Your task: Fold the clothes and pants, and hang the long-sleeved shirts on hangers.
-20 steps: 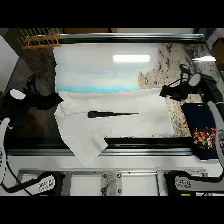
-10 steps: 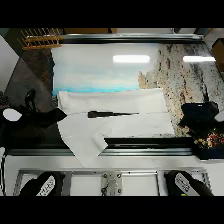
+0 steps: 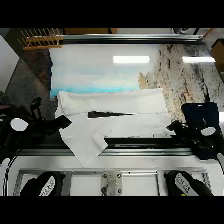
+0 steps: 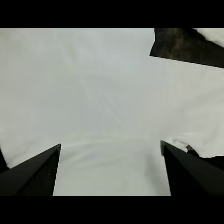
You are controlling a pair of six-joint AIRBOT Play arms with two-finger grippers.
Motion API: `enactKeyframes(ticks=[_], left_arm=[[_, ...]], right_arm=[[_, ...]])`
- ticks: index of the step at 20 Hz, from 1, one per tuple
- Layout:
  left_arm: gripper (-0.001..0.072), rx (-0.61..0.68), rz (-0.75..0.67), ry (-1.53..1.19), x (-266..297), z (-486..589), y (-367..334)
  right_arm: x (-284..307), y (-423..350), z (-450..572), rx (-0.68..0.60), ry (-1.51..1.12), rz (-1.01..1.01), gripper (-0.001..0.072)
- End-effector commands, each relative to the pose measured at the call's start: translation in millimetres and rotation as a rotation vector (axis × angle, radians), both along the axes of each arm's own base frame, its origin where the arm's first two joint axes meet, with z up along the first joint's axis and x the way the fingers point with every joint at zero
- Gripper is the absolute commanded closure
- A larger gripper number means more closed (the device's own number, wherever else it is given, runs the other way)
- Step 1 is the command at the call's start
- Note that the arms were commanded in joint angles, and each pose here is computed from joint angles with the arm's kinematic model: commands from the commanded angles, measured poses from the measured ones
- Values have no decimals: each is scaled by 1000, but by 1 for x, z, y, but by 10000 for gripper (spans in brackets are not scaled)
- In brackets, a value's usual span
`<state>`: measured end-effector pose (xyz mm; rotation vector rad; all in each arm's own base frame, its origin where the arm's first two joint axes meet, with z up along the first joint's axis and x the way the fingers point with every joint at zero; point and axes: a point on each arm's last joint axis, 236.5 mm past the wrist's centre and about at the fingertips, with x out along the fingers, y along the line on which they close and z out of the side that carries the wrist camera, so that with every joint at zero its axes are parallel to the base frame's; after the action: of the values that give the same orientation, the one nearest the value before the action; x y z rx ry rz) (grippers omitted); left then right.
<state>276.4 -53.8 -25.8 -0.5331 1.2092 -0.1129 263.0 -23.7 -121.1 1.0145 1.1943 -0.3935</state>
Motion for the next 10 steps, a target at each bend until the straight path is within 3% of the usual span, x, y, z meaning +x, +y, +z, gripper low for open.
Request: enactKeyframes(ticks=[1,2,3,4,7,10], left_arm=[[22,-3,1,10,-3,-1,-1],[22,9,2,25,-6,-4,1],[22,31,8,59,-13,-8,6],[22,67,17,109,-22,-14,15],[22,161,40,285,-63,-35,37],[22,97,79,357,-84,-57,23]], right_arm=[[13,8,-8,-54,-42,34,135],[16,9,-6,-63,-54,44,231],[18,10,-5,-72,-64,68,551],[20,10,-3,-79,-72,88,701],[24,11,3,-73,-77,101,704],[26,12,5,-72,-81,105,703]])
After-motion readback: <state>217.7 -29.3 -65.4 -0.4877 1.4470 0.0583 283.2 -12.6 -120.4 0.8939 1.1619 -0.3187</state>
